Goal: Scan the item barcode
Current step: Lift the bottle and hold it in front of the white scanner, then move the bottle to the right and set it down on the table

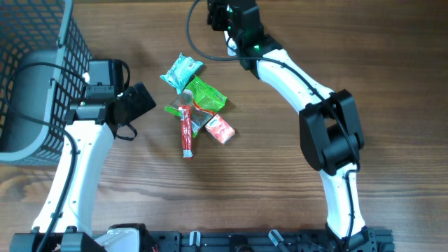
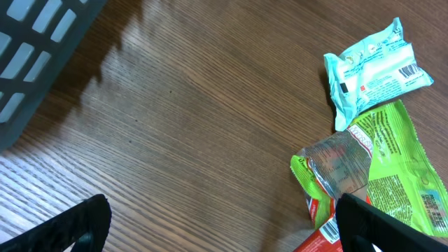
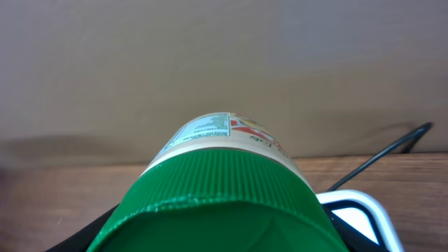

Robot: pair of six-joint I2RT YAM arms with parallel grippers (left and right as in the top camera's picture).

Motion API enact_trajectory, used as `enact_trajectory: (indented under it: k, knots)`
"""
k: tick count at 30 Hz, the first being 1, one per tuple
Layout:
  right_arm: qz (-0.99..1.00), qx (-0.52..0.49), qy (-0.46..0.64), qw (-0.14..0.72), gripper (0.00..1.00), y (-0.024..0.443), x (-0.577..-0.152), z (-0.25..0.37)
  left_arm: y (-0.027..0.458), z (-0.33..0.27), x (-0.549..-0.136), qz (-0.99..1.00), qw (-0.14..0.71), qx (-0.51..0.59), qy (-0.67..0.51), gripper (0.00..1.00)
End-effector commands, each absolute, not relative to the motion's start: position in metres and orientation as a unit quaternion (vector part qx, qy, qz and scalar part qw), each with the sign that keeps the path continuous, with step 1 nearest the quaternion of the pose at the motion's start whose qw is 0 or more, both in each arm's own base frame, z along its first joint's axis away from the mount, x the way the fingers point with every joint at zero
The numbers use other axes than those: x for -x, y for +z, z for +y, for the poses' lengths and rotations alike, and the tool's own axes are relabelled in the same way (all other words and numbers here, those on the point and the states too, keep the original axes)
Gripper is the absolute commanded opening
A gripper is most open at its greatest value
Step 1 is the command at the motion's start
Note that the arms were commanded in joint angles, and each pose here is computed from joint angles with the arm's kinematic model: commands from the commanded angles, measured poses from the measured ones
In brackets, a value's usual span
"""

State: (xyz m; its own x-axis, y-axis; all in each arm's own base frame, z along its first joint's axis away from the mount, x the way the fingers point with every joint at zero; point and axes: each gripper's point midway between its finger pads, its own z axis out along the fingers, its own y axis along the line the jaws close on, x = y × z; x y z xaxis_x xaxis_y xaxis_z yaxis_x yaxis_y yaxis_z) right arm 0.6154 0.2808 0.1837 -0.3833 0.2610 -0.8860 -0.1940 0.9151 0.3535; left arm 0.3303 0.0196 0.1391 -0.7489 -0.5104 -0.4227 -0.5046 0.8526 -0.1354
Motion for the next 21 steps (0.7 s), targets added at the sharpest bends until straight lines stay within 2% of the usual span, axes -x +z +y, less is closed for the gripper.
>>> enact_trajectory:
  k: [1,16,21]
  knots:
    - [0.79,-0.057,0.205,0.575,0.04,0.193,-0.628,0.26,0.141,0.022,-0.331,0.932,0.232,0.279,-0.002,1.0]
    - [0.791,-0.017,0.191,0.581,0.04,0.195,-0.633,0.251,0.141,0.022,-0.331,0.932,0.232,0.279,-0.002,1.0]
    - [0.765,-0.009,0.191,0.615,0.04,0.244,-0.63,0.241,0.141,0.022,-0.331,0.932,0.232,0.279,-0.002,1.0]
